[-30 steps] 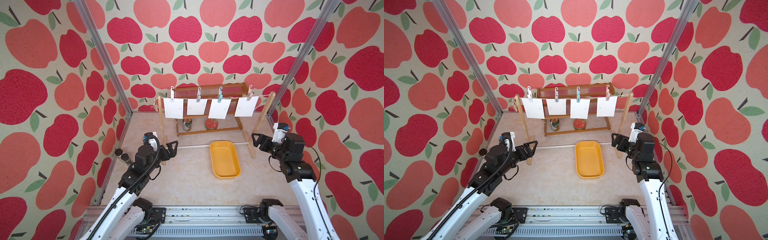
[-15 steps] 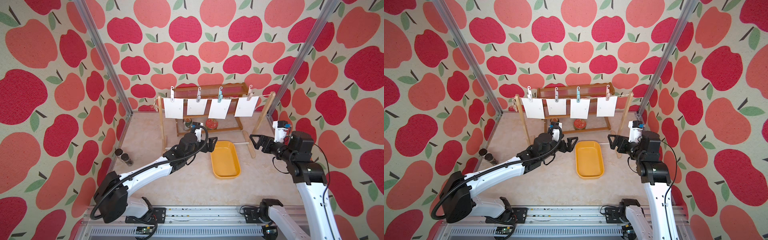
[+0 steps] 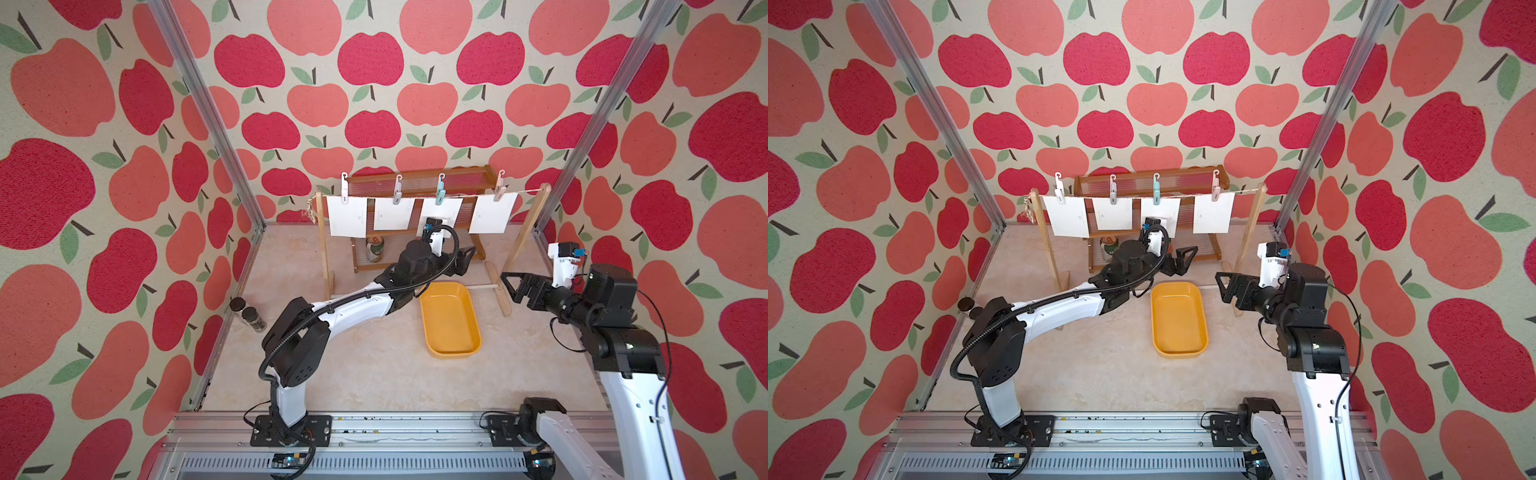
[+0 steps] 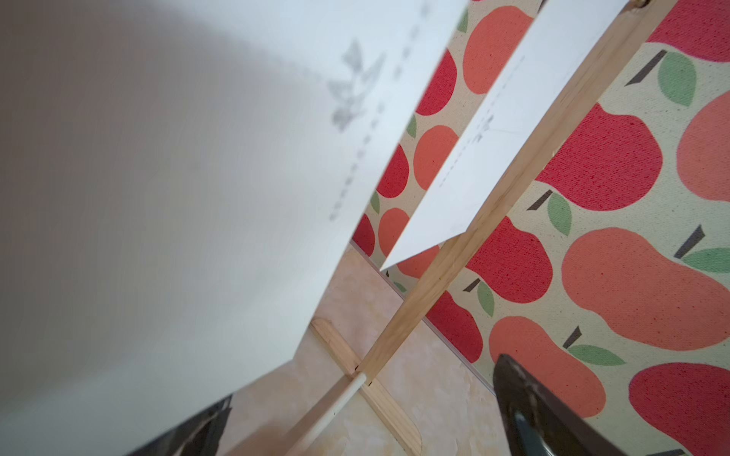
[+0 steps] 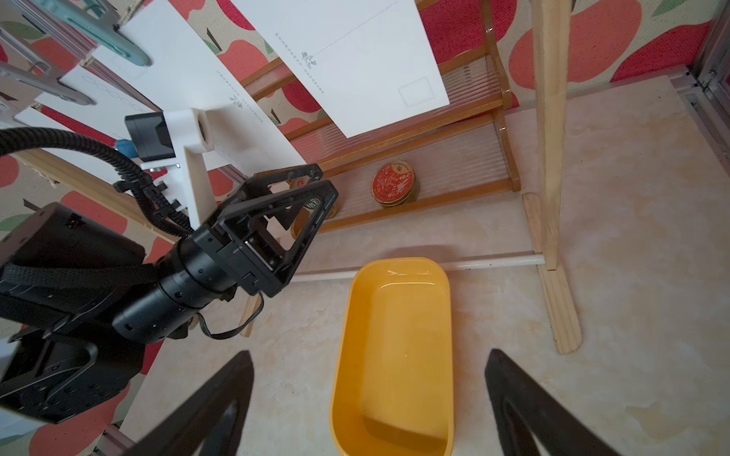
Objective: Remove the postcards from the strings
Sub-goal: Pinch the postcard on the clothesline.
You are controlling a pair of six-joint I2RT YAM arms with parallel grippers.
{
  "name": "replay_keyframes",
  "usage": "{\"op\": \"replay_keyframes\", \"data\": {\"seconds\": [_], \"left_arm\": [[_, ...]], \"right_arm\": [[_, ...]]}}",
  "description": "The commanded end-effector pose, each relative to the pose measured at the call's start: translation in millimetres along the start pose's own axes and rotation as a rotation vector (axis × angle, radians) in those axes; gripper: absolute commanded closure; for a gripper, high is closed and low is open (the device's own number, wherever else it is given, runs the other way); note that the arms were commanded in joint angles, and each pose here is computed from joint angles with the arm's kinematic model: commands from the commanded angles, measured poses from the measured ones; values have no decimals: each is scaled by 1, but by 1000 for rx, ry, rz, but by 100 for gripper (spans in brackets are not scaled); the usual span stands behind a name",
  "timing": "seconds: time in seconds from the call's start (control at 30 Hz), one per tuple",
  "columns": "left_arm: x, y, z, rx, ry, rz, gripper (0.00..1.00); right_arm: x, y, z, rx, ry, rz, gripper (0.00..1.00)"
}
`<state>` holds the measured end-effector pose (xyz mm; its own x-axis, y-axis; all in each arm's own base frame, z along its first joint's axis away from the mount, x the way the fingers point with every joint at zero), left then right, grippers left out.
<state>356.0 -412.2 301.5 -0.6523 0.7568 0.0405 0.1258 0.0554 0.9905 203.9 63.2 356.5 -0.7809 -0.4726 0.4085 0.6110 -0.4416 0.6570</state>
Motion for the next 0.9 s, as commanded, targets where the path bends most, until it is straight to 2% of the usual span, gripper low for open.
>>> {"op": "replay_keyframes", "data": {"seconds": [0.0,0.2,0.37,0.53,0.67,0.87], "left_arm": [[-13,14,-4,11,-45,-86,1],[-33,15,-4,19,-65,-121,3],[-39,22,-1,61,-97,-192,7],[-39,32,-10,36,-157,-246,8],[-38,38,-17,34,-200,-266,14],[-35,34,-28,16,-252,-244,33]], "right_arm": [[10,2,7,-1,16,-22,6],[15,2,11,-4,38,-31,6],[14,0,10,-11,38,-25,6],[11,-5,5,-14,25,-13,6],[7,-9,0,-30,17,-7,7],[6,-9,-1,-39,16,-6,7]]}}
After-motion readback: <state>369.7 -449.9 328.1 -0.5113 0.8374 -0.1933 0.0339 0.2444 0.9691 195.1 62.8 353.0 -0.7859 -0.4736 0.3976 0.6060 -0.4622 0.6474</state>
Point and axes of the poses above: each gripper's point midway between its finger pads, its own x axis back along the fingers, its own z axis along the line the jaws close on, y = z × x, the point moved 5 cm from there along x, back along the fingers, and after that the axes turned 15 degrees about -x, right-handed, at the moved point
